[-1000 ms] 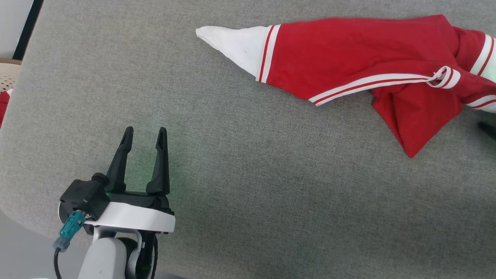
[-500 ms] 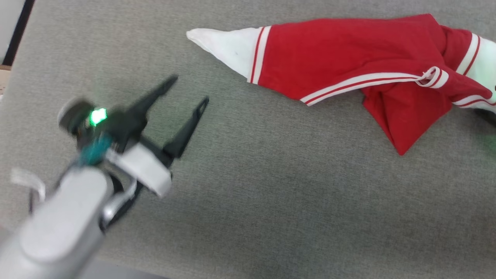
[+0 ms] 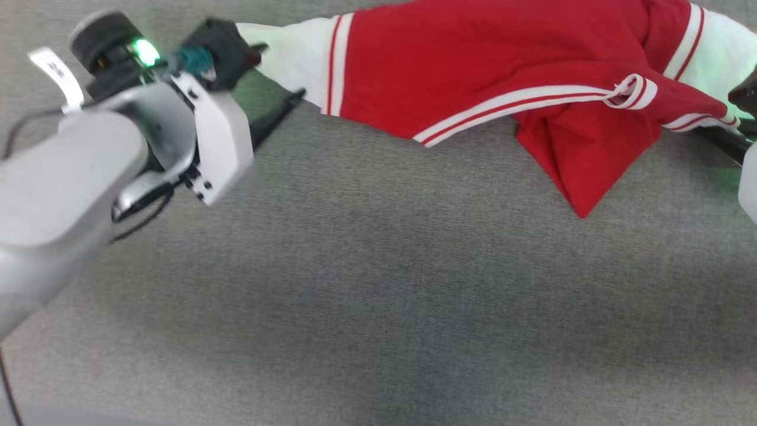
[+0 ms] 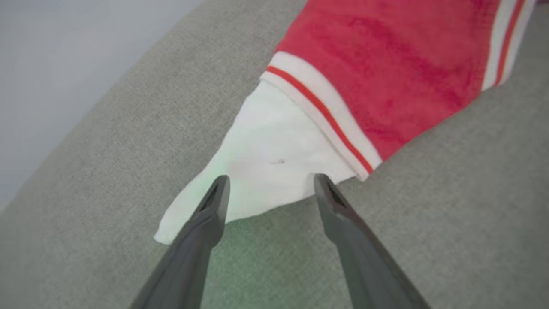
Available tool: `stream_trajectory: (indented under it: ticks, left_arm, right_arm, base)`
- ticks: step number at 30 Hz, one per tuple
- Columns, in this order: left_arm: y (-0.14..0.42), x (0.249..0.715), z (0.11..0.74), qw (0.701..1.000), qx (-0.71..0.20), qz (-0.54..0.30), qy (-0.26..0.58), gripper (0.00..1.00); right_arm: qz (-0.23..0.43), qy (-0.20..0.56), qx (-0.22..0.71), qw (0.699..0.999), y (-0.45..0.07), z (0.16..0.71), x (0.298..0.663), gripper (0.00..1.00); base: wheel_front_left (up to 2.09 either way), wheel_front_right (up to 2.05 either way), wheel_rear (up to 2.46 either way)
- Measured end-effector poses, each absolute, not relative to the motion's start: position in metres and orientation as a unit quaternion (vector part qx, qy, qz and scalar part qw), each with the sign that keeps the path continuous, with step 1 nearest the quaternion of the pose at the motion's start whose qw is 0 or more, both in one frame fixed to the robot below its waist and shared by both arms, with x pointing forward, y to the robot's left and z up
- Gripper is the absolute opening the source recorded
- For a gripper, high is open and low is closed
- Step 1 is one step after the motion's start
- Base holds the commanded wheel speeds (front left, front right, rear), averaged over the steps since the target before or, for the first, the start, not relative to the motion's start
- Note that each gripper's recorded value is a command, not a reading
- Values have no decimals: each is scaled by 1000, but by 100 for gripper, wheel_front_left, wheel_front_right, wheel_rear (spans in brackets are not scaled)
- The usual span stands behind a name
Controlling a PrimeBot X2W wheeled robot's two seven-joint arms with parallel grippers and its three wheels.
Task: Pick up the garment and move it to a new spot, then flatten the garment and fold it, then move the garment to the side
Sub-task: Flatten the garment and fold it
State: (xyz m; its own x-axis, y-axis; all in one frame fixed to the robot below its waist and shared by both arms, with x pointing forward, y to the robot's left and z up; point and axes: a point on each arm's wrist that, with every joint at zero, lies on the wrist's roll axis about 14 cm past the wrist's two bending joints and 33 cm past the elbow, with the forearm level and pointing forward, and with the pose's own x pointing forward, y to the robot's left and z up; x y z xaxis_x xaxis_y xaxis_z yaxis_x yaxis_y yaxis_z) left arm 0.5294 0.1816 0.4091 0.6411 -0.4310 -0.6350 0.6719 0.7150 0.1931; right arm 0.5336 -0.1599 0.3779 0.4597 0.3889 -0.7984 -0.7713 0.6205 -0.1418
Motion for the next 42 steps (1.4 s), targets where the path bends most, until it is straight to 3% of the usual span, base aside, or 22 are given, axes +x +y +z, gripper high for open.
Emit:
stream_trajectory:
  ticks: [7, 14, 15, 17, 26, 34, 42]
  left_arm:
    - [178, 526, 377, 849, 246, -321, 340, 100]
    - [179, 530, 367, 846, 244, -320, 351, 97]
    - [178, 531, 366, 846, 243, -319, 351, 74]
    - [177, 533, 365, 849, 228, -316, 355, 0]
    - [172, 542, 384, 878, 180, -304, 322, 0]
    - [162, 549, 463, 933, 46, -286, 214, 0]
    - [146, 539, 511, 937, -71, -297, 171, 0]
  right_arm:
    - [358, 380, -251, 815, -160, 373, 535, 0]
    - [362, 382, -250, 813, -160, 369, 535, 0]
    - [362, 382, -250, 813, -160, 369, 536, 0]
    - [363, 380, -248, 814, -159, 368, 536, 0]
    - [356, 341, -225, 840, -157, 388, 542, 0]
    - [311, 246, -175, 901, -176, 469, 554, 0]
    - [261, 188, -141, 936, -209, 523, 559, 0]
  base:
    - [0, 0, 0]
    - [0, 0, 0]
    - [0, 0, 0]
    - [0, 0, 0]
    - [0, 0, 0]
    - [0, 0, 0]
    - [0, 0, 0]
